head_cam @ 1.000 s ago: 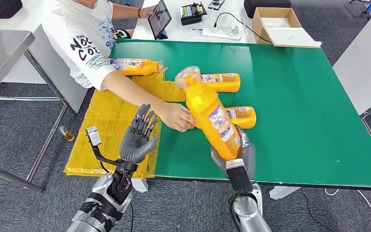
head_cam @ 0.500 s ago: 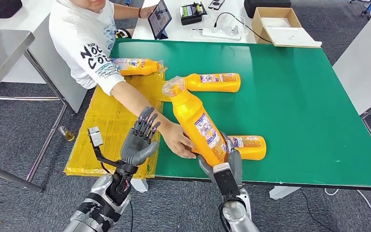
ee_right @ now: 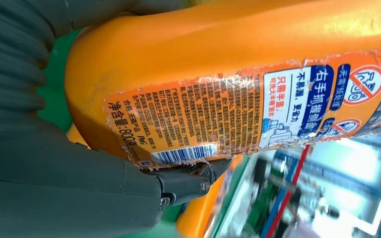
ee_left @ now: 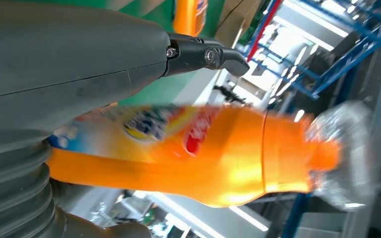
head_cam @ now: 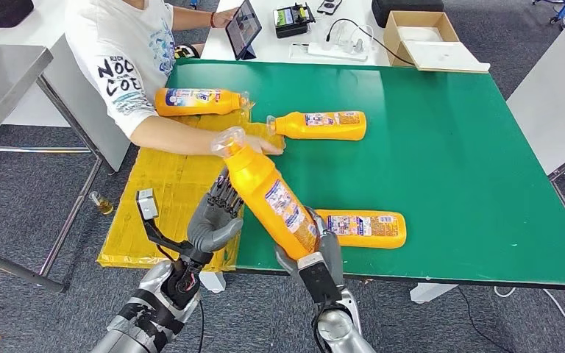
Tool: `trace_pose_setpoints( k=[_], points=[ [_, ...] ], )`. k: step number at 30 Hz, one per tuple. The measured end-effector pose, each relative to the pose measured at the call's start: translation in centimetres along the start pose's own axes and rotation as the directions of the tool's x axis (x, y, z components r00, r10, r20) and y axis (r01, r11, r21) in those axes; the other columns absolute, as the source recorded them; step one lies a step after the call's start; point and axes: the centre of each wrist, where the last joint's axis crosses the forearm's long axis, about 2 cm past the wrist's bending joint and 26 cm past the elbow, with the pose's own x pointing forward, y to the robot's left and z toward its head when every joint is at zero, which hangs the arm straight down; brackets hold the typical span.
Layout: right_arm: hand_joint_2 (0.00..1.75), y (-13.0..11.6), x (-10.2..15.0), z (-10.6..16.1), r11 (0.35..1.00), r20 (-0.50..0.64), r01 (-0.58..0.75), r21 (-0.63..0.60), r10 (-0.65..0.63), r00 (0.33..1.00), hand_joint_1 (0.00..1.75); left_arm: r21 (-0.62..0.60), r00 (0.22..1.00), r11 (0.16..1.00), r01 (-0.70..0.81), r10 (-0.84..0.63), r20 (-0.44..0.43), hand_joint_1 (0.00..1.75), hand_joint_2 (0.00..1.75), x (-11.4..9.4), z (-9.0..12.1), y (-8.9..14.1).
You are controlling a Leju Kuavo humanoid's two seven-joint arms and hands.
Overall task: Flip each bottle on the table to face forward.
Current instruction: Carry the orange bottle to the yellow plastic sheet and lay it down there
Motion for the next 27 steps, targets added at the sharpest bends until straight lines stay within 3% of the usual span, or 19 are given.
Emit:
trace_pose_setpoints(
  k=[5,10,22,23,26,27],
  points=[
    [1.75,0.4,0.1,-0.1,1.0,0.002,0.0,0.02,0.0,1.0,1.75,-0.006,1.0,1.0,0.0,0.0,-0.004,0.0,1.75,0.0,-0.1,0.0],
    [1.75,3.7,0.3,-0.5,0.98,-0.008,0.002,0.2,0.0,1.0,1.75,-0.007,0.999,1.0,-0.016,0.015,-0.049,0.0,1.75,-0.4,0.1,0.7],
    [1.75,4.1,-0.4,-0.3,0.965,-0.042,-0.008,0.262,0.02,0.999,1.75,0.016,0.996,1.0,-0.02,0.021,-0.086,0.0,1.75,-1.0,0.9,1.4],
    [1.75,4.1,-0.4,-0.3,0.964,-0.043,-0.009,0.264,0.021,0.999,1.75,0.016,0.996,1.0,-0.02,0.022,-0.085,0.22,1.75,-1.0,0.9,1.4],
    [1.75,4.1,-0.5,-0.2,0.963,-0.047,-0.008,0.27,0.021,0.999,1.75,0.015,0.997,1.0,-0.021,0.022,-0.08,1.52,1.75,-1.1,1.0,1.5],
    [1.75,4.1,-0.5,-0.2,0.962,-0.049,-0.007,0.272,0.021,0.999,1.75,0.015,0.997,1.0,-0.022,0.023,-0.078,1.74,1.75,-1.1,1.0,1.5]
  ],
)
